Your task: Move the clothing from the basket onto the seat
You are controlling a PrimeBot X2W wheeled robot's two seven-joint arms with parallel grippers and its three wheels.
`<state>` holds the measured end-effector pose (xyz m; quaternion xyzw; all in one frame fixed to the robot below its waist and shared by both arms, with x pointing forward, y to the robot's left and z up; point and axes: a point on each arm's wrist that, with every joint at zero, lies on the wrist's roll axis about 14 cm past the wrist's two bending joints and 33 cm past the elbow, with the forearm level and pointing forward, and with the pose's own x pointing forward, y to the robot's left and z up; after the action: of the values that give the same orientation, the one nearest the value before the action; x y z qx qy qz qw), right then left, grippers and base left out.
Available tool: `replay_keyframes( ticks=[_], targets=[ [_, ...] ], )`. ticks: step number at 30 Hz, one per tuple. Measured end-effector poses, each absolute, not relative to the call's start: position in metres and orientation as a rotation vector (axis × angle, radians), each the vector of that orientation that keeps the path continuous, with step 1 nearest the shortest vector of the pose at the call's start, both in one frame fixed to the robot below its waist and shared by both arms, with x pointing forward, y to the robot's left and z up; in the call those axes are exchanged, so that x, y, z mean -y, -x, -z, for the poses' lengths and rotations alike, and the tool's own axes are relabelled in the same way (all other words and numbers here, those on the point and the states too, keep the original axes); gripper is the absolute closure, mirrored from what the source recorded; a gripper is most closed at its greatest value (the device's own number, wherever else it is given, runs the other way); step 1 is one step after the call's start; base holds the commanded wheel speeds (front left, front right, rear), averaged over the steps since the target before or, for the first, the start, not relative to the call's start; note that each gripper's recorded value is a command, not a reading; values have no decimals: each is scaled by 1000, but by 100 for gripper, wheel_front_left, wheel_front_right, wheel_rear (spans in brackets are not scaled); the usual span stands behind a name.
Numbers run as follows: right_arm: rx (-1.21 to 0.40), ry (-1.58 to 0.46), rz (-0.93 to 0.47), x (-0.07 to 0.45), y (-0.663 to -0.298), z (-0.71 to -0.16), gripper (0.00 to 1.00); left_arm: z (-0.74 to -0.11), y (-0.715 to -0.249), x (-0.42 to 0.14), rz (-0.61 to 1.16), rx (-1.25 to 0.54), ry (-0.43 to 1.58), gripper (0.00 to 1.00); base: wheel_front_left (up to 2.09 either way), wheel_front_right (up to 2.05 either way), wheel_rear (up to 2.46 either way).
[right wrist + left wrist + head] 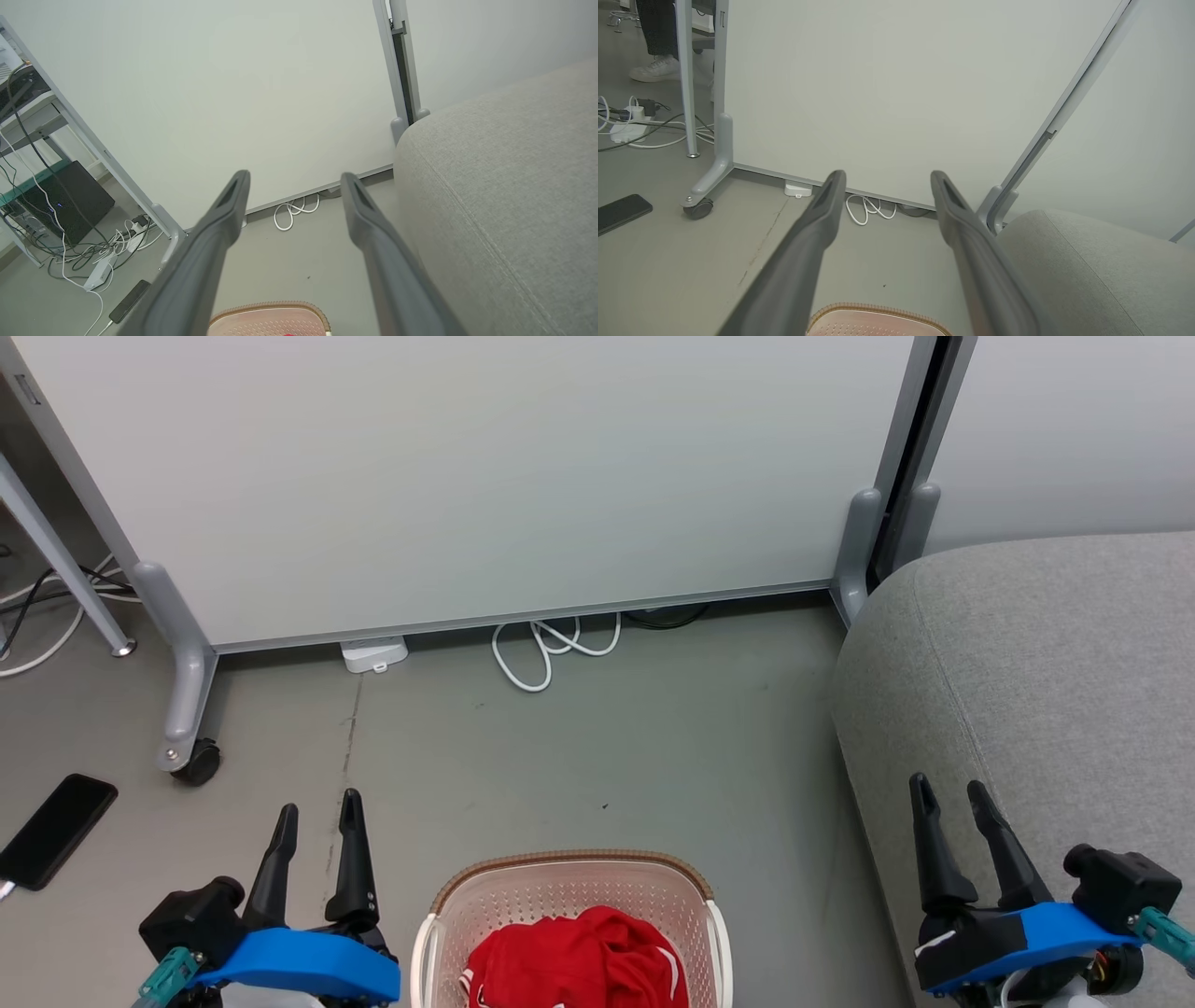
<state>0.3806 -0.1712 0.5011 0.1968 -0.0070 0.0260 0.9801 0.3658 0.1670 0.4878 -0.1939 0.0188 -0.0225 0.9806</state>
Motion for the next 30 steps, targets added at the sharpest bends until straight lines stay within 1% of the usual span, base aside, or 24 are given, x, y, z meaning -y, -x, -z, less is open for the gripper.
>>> replay_keyframes(
  ticks=[15, 30],
  targets=[
    [36, -269, -93, 162, -381, -505, 0, -492, -366, -165, 69, -7, 297, 0, 0, 0, 0],
    [68, -165, -101, 163, -379, -509, 0, -491, -366, -161, 86, 11, 208, 0, 0, 0, 0]
  ],
)
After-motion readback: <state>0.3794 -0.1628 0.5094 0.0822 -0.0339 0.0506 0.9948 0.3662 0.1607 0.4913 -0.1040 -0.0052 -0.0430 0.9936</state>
